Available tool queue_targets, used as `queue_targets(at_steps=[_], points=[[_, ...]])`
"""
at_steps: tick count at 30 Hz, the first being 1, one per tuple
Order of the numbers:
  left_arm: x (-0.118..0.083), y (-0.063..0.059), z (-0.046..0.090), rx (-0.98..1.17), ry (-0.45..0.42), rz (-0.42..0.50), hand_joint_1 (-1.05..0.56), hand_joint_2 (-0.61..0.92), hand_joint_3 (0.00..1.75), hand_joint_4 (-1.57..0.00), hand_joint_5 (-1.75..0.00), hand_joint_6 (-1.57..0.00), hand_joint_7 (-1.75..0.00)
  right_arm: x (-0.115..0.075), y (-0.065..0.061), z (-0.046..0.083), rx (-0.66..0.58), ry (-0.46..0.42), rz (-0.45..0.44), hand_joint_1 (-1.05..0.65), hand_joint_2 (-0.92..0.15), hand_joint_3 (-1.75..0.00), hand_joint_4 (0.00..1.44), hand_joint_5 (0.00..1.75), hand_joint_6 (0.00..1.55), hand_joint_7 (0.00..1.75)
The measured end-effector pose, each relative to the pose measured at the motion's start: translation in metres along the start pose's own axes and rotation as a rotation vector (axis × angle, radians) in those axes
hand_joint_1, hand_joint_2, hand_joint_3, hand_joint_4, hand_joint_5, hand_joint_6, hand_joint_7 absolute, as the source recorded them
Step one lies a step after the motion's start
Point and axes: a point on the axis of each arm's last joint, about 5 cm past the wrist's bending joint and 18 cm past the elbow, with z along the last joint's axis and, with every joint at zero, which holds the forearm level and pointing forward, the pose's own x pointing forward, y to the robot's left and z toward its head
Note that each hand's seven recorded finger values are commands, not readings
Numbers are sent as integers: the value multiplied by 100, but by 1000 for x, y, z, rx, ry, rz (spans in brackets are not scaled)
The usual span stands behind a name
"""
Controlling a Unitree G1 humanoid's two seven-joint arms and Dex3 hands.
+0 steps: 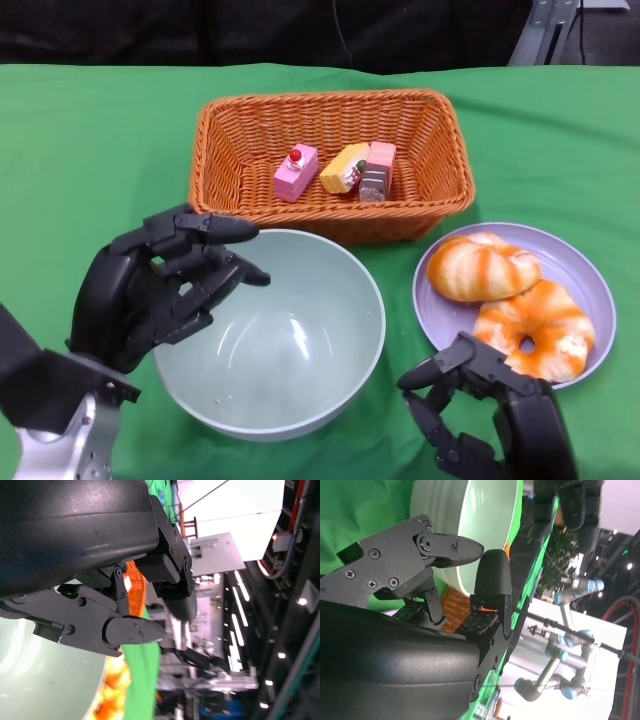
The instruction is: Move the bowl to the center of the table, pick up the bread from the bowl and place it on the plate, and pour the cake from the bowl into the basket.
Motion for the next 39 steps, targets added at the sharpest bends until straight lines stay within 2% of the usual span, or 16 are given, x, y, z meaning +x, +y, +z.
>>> queue_targets(at_steps=[1, 3, 5, 6, 8, 13, 17, 23, 27, 39], points=[[1, -1, 1, -21, 7, -16, 2, 78, 73, -81, -163, -82, -141, 0, -1, 0, 3, 1, -8, -23, -56, -79, 76, 151, 69, 124], [3, -2, 1, -51, 15, -45, 4, 65, 96, -81, -167, -82, -148, 1, -3, 1, 11, -6, -21, -23, -53, -83, 76, 150, 69, 124], [4, -4, 2, -69, 19, -69, 1, 60, 101, -82, -169, -81, -151, 4, -5, 3, 37, -22, -31, -22, -56, -81, 74, 151, 68, 124], [4, -5, 2, -81, 24, -87, 2, 60, 102, -82, -169, -81, -151, 6, -7, 6, 53, -33, -36, -23, -65, -65, 72, 151, 67, 123], [6, -7, 4, -93, 47, -135, 3, 58, 106, -85, -167, -84, -148, 12, -11, 14, 65, -68, -37, -25, -70, -55, 72, 151, 68, 123], [16, -14, 13, -93, 57, -243, 3, 50, 123, -90, -163, -88, -143, 23, -19, 35, 49, -140, -8, -27, -65, -64, 77, 147, 68, 123], [16, -17, 13, -90, 50, -301, -3, 51, 117, -90, -164, -87, -144, 21, -22, 42, 67, -137, 37, -24, -63, -69, 78, 147, 69, 122], [13, -20, 15, -88, 73, -314, 1, 48, 128, -88, -163, -88, -140, 19, -23, 45, 99, -124, 52, -23, -54, -83, 76, 149, 67, 125], [14, -21, 17, -62, 80, -327, 2, 48, 128, -87, -164, -86, -140, 19, -24, 45, 99, -123, 51, -24, -50, -90, 76, 149, 68, 125], [15, -24, 16, -57, 91, -328, -1, 50, 127, -86, -166, -85, -141, 20, -24, 45, 98, -114, 63, -25, -52, -88, 75, 151, 66, 126]])
